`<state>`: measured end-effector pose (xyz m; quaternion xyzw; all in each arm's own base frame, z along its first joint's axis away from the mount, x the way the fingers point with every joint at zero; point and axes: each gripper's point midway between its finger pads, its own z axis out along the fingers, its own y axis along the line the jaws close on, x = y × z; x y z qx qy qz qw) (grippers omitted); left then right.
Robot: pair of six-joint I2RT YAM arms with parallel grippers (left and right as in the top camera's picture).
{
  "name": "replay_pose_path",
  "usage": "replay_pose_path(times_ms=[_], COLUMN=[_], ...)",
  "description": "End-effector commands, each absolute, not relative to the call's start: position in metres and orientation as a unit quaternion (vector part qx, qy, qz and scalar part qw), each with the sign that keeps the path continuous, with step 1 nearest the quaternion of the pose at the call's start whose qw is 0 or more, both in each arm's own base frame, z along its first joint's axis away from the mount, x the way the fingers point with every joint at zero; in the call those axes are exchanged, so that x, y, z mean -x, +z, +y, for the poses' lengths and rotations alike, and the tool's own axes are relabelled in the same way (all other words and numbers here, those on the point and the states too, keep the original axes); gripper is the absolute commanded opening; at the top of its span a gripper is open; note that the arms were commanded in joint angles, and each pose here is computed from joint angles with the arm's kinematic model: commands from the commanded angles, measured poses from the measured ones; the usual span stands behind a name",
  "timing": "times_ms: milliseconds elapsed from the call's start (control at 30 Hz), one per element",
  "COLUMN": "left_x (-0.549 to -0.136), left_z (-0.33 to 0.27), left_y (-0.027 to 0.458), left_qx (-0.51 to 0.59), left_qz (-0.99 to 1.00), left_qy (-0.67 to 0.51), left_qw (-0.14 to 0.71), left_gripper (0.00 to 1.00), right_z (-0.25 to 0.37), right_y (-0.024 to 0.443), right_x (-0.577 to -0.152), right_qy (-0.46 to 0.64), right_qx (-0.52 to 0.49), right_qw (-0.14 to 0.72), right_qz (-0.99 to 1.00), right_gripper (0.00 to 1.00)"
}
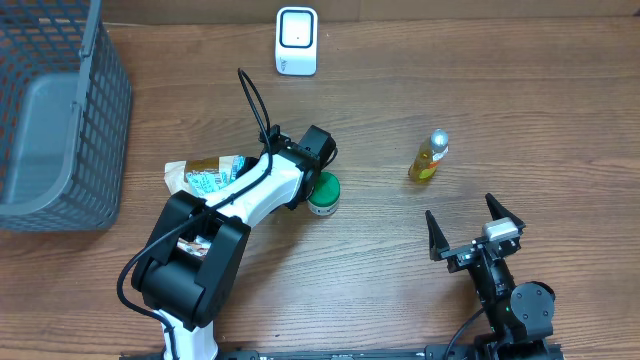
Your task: Scan the item barcode
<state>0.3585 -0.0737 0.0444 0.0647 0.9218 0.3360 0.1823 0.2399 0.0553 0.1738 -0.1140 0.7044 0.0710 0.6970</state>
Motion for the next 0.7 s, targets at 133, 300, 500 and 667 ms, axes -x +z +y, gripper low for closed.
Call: replay_pose_path(times_ms=[133, 300, 500, 667], left_x=[-0.354, -0.36, -0.368, -0.376], left_z=[-0.081, -0.085, -0.104, -0.114], left_y=[0.035, 0.053, 0.085, 0.108], left_qx=[-0.056, -0.047, -0.028, -0.008], left_qz=[0.937, 0.938, 0.956, 0.972], left_qy=[0.302, 0.3, 0.246, 0.188], left_qw=[0.167, 0.169, 0.156, 0.141], left_gripper=[0.35, 0.37, 0.38, 0.43], right_z=[0.054, 0.054, 0.054, 0.054], right_y=[0.171, 0.172, 0.171, 0.172], right_x=[-0.24, -0.24, -0.24, -0.24], right_qy=[0.069, 0.069, 0.069, 0.069], right_qx=[0.11, 0.11, 0.11, 0.11], right_qw=[0.698, 0.698, 0.698, 0.698], right_qz=[0.704, 0.704, 0.704, 0.704], right_gripper=[1.0, 1.0, 1.0, 1.0])
